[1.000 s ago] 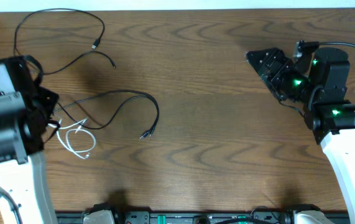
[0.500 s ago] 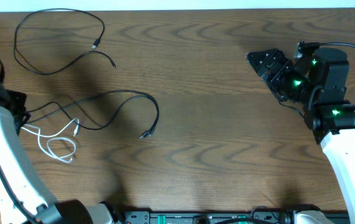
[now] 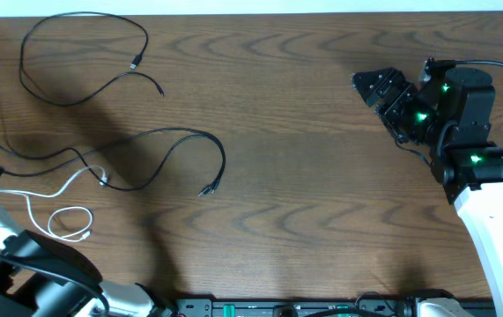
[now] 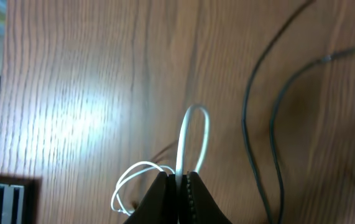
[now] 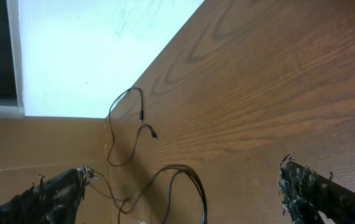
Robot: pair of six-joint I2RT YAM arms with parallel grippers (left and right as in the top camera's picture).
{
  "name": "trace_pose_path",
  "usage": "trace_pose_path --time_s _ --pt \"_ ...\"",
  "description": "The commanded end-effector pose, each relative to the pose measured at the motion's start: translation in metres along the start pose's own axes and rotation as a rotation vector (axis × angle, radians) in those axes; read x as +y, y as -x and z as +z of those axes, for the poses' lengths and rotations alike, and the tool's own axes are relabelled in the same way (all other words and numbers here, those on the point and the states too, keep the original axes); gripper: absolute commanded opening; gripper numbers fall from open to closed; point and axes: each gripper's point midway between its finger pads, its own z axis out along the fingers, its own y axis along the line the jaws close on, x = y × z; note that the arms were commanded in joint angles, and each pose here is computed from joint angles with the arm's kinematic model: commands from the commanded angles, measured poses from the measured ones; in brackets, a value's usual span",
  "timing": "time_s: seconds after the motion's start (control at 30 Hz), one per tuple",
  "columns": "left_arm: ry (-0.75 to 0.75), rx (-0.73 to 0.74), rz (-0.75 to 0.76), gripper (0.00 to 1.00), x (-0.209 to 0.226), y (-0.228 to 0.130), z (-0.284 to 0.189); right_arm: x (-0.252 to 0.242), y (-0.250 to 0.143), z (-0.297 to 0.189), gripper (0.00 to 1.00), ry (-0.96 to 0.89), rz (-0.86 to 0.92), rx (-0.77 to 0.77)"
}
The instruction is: Untangle cables
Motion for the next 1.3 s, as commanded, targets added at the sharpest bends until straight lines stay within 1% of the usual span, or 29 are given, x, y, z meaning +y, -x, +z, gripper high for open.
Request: trace_pose_path --time_s 0.0,0.23,0.37,0.47,0.5,0.53,0.57,0.67,0.7,0.8,0.9,0.97,1.07,1.17,1.23,1.27 --pt "0.065 -0.036 -0.053 0.07 0.015 0.02 0.018 -0.003 0.006 -0.001 0.99 -0.019 -0.016 -0.032" --pt "0.137 -0.125 0.002 0.07 0.022 0.053 0.049 -0.005 0.009 -0.001 0.99 -0.03 -0.015 -0.046" --pt "0.144 -0.12 0.037 0.07 0.017 0.055 0.066 -0.005 0.009 -0.001 0.99 -0.03 -0.015 -0.046" --pt "0.171 -0.091 0.055 0.08 0.015 0.05 0.088 -0.004 0.009 -0.001 0.99 -0.029 -0.015 -0.046" --pt "0.175 -0.086 0.058 0.13 0.014 0.049 0.094 -0.005 0.009 -0.001 0.99 -0.03 -0.015 -0.045" --pt "0.176 -0.085 0.058 0.22 0.013 0.049 0.097 -0.005 0.009 -0.001 0.99 -0.03 -0.015 -0.045" --pt "0.17 -0.092 0.055 0.32 0.01 0.051 0.1 -0.005 0.009 -0.001 0.99 -0.03 -0.015 -0.045" --pt "0.153 -0.11 0.047 0.79 0.006 0.055 0.099 -0.005 0.009 -0.001 0.99 -0.03 -0.015 -0.045" --pt "0.141 -0.122 0.062 0.86 0.003 0.058 0.098 -0.005 0.009 -0.001 0.99 -0.03 -0.015 -0.045" --pt "0.093 -0.124 0.112 0.87 -0.006 0.063 0.089 -0.005 0.009 -0.001 0.99 -0.03 -0.015 -0.045" --pt "-0.018 -0.08 0.113 0.87 -0.023 0.057 0.075 -0.005 0.009 -0.001 0.99 -0.03 -0.015 -0.045" --pt "-0.134 -0.056 0.129 0.86 -0.042 0.051 0.059 -0.005 0.008 -0.001 0.99 -0.03 -0.016 -0.045" --pt "-0.315 -0.082 0.233 0.84 -0.08 0.044 0.024 -0.005 0.008 -0.001 0.99 -0.03 -0.015 -0.044" --pt "-0.459 -0.085 0.377 0.8 -0.115 0.022 -0.002 -0.005 0.007 -0.001 0.99 -0.034 -0.013 -0.04" --pt "-0.465 -0.074 0.478 0.81 -0.125 0.003 -0.001 -0.007 0.005 -0.001 0.99 -0.039 -0.01 -0.034" --pt "-0.46 -0.057 0.505 0.81 -0.129 -0.008 0.005 -0.008 0.005 -0.001 0.99 -0.043 -0.009 -0.032"
